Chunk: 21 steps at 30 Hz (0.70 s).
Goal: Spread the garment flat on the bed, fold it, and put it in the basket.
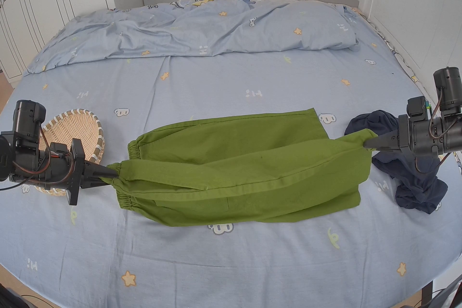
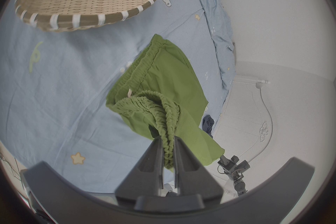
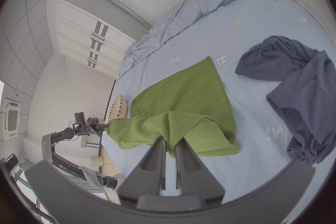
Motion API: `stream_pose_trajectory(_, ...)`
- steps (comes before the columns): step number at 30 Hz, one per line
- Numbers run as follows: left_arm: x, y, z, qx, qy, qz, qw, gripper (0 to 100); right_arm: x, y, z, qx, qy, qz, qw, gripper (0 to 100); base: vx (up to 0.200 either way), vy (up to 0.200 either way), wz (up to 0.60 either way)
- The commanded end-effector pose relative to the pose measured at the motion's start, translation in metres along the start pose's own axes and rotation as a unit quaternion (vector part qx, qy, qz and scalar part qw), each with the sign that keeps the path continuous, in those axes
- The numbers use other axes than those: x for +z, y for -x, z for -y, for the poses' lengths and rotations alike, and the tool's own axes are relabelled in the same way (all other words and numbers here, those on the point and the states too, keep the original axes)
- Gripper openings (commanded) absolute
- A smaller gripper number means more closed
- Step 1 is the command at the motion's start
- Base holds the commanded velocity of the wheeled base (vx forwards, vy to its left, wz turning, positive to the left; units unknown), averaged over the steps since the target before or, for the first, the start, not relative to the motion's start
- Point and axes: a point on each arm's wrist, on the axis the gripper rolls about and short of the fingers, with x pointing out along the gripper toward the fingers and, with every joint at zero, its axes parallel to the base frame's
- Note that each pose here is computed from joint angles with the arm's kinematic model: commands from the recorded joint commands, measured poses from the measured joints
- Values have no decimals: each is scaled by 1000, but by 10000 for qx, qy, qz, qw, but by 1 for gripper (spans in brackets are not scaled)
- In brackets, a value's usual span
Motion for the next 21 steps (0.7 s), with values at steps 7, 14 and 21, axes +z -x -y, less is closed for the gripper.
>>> stream_pose_trajectory(7,36,-28,3,84,-32,-27,10000,0,21,-16,3,-107,25,54,9999,0,0,0,0)
stream_pose_trajectory(14,60,-46,5,165,-79,116,9998,0,27,-30,8,-142,45,28,9999,0,0,0,0)
stream_pose_trajectory(21,70,-48,-1,278,-37,254,9993,0,42,-56,20,-156,119,122,9997,0,0,0,0)
